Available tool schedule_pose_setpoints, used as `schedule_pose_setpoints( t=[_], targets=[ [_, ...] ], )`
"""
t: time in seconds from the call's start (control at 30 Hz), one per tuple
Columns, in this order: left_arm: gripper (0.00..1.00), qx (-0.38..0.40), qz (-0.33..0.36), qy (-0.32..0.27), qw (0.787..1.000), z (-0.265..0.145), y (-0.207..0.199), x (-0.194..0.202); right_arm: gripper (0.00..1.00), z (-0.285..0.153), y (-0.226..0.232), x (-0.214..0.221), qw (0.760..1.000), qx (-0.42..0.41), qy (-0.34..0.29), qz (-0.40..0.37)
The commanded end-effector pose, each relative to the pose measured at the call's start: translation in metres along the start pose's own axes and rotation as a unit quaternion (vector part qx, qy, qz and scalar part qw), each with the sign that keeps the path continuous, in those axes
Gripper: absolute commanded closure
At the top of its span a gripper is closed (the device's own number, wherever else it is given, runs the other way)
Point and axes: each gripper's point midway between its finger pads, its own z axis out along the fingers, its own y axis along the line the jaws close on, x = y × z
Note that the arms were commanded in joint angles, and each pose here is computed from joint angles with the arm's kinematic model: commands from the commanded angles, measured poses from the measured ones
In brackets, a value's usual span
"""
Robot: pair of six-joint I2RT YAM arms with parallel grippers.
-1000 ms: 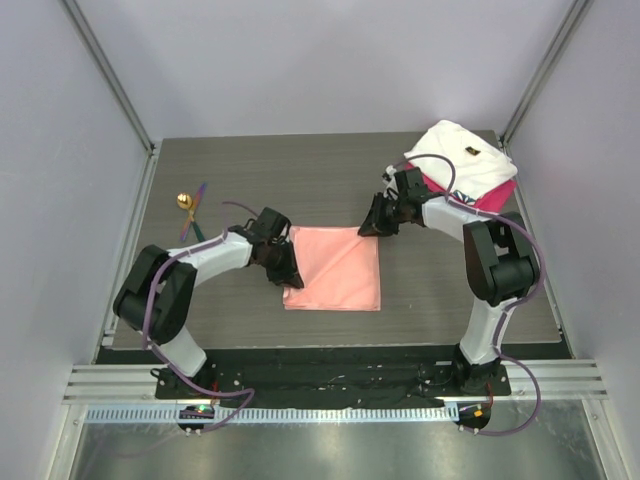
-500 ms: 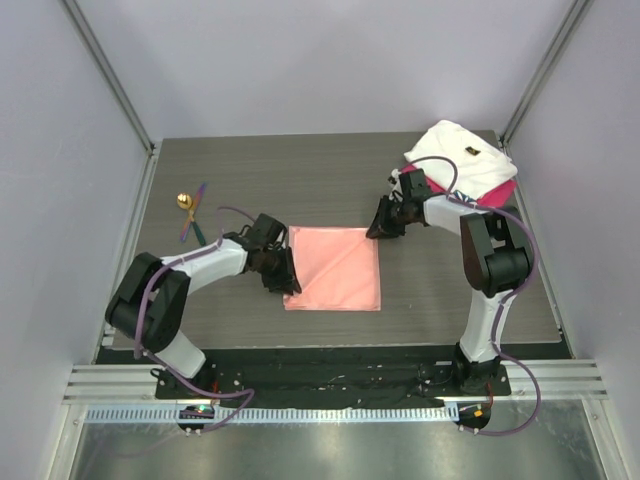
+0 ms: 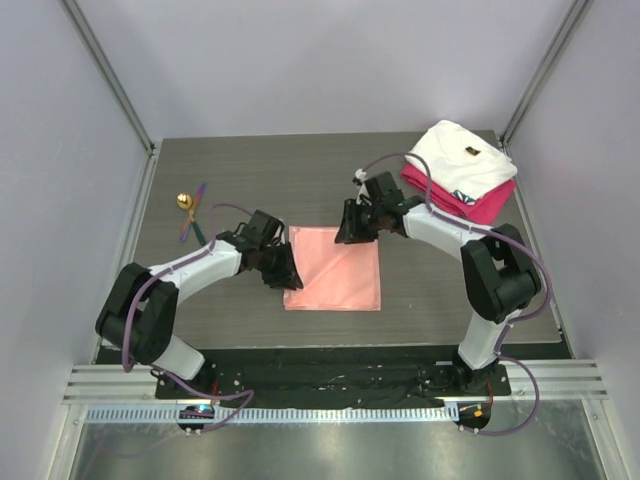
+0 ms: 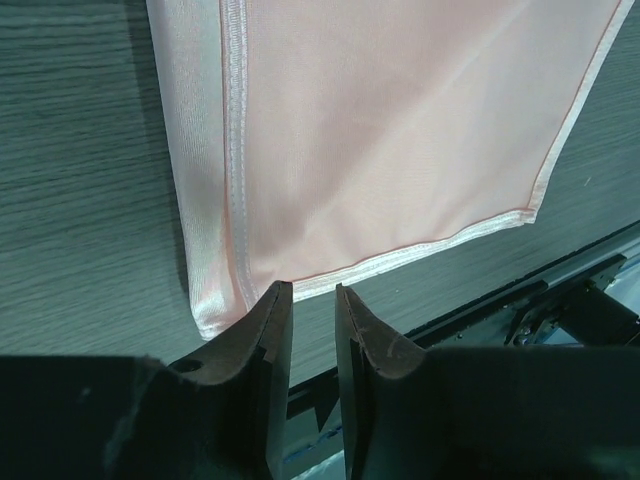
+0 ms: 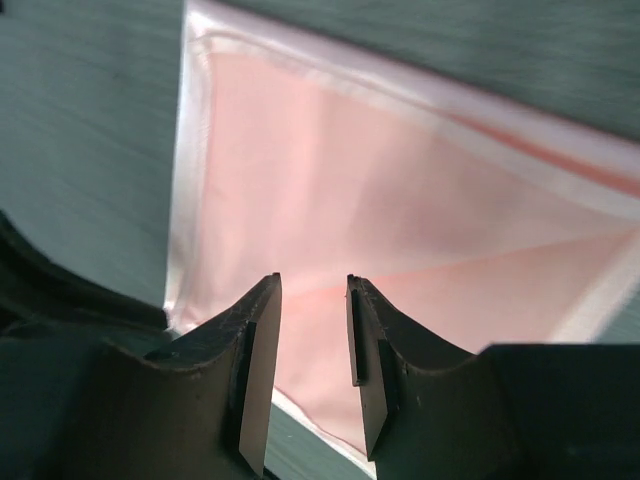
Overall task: Fold the napkin into a case and place the utensils inside
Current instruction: Smooth out the upper triangle-folded napkin at the center of the board.
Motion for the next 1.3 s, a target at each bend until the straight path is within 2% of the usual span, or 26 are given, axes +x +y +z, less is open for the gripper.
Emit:
schedule_pose_setpoints(
  t=[0.0,0.27,0.43,0.53,0.63,0.73,0.9,1.1,1.27],
  targets=[
    [0.73,0.022,-0.002,0.002,1.0,0.009,-0.01,-0.004,0.59,0.017,0.026,0.023,0.999,-0.038,0.02,0.013],
    [0.73,-0.021,-0.003,0.017,1.0,0.029,0.018,0.006,0.59,0.035,-0.005,0.03,1.0,0.006,0.026,0.005],
    [0.73,-0.015,-0.007,0.016,1.0,0.028,0.019,0.01,0.59,0.033,-0.029,0.02,0.999,0.043,0.028,-0.003],
    [0.73,0.006,-0.005,0.01,1.0,0.017,0.007,0.008,0.59,0.025,-0.035,0.013,0.997,0.067,0.026,-0.015],
    [0.73,0.017,-0.001,-0.003,1.0,0.005,-0.007,-0.003,0.59,0.013,-0.03,0.009,0.997,0.069,0.016,-0.017],
    [0.77,0.029,0.008,-0.016,0.999,-0.002,-0.022,-0.016,0.59,0.005,-0.014,0.008,0.999,0.051,0.007,-0.015],
    [0.84,0.054,-0.004,-0.003,0.999,0.01,-0.039,-0.028,0.57,0.011,0.029,0.021,1.0,-0.006,0.017,-0.023],
    [0.9,0.057,-0.012,0.001,0.998,0.029,-0.043,-0.037,0.67,0.027,0.058,0.038,0.998,-0.054,0.033,-0.008],
    [0.92,0.041,-0.021,0.01,0.999,0.045,-0.031,-0.035,0.72,0.042,0.047,0.044,0.998,-0.043,0.038,-0.011]
  ],
)
